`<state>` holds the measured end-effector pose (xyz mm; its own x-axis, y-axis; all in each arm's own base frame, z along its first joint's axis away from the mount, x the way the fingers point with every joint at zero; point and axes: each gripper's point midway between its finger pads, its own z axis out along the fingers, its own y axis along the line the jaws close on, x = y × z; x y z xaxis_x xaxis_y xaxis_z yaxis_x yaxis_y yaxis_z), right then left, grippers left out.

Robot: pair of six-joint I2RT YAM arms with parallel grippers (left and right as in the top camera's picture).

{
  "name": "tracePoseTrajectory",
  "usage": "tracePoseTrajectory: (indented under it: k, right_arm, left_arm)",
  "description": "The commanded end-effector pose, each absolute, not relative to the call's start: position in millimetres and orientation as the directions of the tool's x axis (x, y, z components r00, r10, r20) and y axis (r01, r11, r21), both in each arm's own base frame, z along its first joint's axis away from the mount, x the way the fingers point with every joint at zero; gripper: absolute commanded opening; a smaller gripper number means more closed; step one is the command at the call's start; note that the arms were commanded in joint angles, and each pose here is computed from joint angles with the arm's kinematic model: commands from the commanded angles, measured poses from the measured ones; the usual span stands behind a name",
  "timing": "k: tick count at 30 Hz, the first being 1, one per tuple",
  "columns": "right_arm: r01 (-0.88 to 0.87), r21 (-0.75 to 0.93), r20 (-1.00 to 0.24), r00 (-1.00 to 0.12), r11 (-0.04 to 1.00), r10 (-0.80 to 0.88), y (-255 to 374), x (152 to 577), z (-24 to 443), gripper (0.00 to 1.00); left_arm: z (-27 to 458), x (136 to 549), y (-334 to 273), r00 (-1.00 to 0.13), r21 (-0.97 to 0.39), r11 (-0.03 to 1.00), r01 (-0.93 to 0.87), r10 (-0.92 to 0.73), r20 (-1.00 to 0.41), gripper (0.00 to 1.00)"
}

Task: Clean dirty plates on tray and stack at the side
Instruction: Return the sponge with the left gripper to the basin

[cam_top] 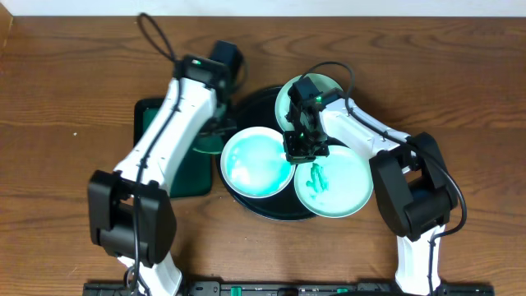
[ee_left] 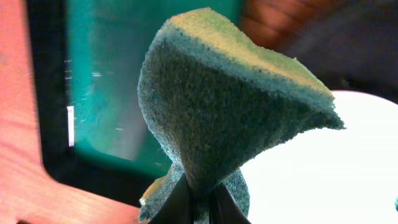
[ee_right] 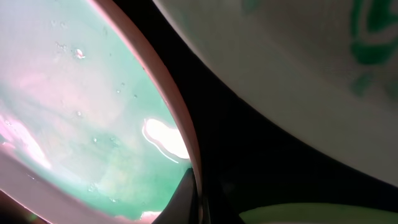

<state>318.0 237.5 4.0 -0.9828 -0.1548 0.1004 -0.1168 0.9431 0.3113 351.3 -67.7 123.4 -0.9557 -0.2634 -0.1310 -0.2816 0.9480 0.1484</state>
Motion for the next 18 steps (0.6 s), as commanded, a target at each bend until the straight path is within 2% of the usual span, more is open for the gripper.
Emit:
tracePoseTrajectory:
  k: [1, 7, 18]
  right_arm:
    - [-0.146, 0.27, 0.112, -0.977, 0.952, -0.182, 228, 314, -7, 0.01]
    - [-0.212, 0.242, 0.067, -0.97, 0.947, -0.235, 225, 322, -8, 0.01]
    - [-0.324, 0.179, -0.031, -0.946, 0.929, -0.324, 244, 337, 9, 0.01]
  left_arm:
    - [123, 355, -26, -0.929, 0.187, 0.911, -0.367, -0.346, -0.132, 0.07]
    - [114, 343, 27, -0.871, 0.204, 0.847, -0.491, -0.484, -0.083, 0.08]
    - [101, 331, 40, -0.855, 0.226, 0.828, -0.513, -0.517, -0.046, 0.08]
